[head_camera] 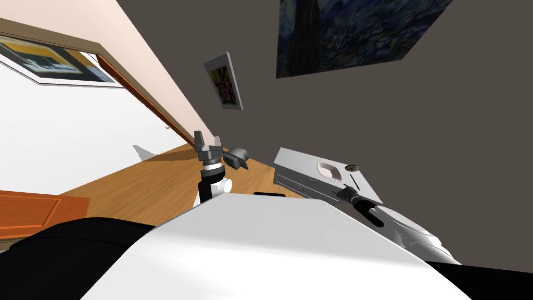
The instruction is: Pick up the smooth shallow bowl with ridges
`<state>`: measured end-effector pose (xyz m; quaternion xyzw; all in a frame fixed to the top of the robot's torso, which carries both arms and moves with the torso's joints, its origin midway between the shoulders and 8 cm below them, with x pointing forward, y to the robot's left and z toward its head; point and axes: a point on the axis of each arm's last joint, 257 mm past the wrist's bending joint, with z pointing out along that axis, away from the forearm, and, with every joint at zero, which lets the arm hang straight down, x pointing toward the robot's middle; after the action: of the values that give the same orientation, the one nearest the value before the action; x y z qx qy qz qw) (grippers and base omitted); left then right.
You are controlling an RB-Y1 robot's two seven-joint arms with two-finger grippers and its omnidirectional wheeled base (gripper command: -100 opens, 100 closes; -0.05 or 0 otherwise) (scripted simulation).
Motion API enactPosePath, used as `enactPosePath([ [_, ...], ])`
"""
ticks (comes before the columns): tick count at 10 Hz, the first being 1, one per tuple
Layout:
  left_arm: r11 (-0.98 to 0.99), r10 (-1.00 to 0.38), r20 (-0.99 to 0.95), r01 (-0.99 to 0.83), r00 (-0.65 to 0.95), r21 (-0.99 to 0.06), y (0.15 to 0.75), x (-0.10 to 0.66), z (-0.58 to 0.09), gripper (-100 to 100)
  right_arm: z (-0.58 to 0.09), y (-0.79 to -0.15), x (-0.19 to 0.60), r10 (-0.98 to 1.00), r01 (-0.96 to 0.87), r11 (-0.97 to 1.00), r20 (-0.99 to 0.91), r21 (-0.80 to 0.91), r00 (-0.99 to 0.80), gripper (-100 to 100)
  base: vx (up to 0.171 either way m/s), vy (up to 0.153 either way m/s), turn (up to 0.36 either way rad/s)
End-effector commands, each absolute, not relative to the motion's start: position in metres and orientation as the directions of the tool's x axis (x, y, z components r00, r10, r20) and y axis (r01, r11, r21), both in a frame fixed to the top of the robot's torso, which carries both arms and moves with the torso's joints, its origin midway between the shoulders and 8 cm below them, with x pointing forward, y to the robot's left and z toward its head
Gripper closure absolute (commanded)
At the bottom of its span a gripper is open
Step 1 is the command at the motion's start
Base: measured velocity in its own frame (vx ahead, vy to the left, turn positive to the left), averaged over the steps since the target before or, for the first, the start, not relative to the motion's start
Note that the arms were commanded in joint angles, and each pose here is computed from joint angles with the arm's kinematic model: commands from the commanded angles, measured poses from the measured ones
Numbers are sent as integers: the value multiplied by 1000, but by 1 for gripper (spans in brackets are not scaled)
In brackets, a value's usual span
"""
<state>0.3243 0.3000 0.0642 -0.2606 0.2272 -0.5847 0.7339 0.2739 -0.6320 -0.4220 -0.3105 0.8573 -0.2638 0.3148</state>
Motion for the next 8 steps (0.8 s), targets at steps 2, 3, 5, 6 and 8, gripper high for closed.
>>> enactPosePath([
  [2,181,-977,-29,740,213,-648,300,324,64,0,-420,-658,268,-747,-417,592,-275,-689,-606,-100,21,36,81],
  [3,180,-977,-29,740,213,-648,300,324,64,0,-418,-670,265,-769,-447,550,-220,-706,-600,-100,26,44,273],
  [5,180,-977,-29,740,213,-648,300,324,64,0,-415,-688,259,-802,-500,476,-124,-723,-584,-100,28,39,207],
  [6,181,-977,-29,740,213,-648,300,324,64,0,-415,-695,256,-813,-523,446,-85,-726,-576,-100,23,38,180],
  [8,181,-977,-29,740,213,-648,300,324,64,0,-419,-704,247,-834,-577,387,-6,-719,-552,-100,25,37,173],
])
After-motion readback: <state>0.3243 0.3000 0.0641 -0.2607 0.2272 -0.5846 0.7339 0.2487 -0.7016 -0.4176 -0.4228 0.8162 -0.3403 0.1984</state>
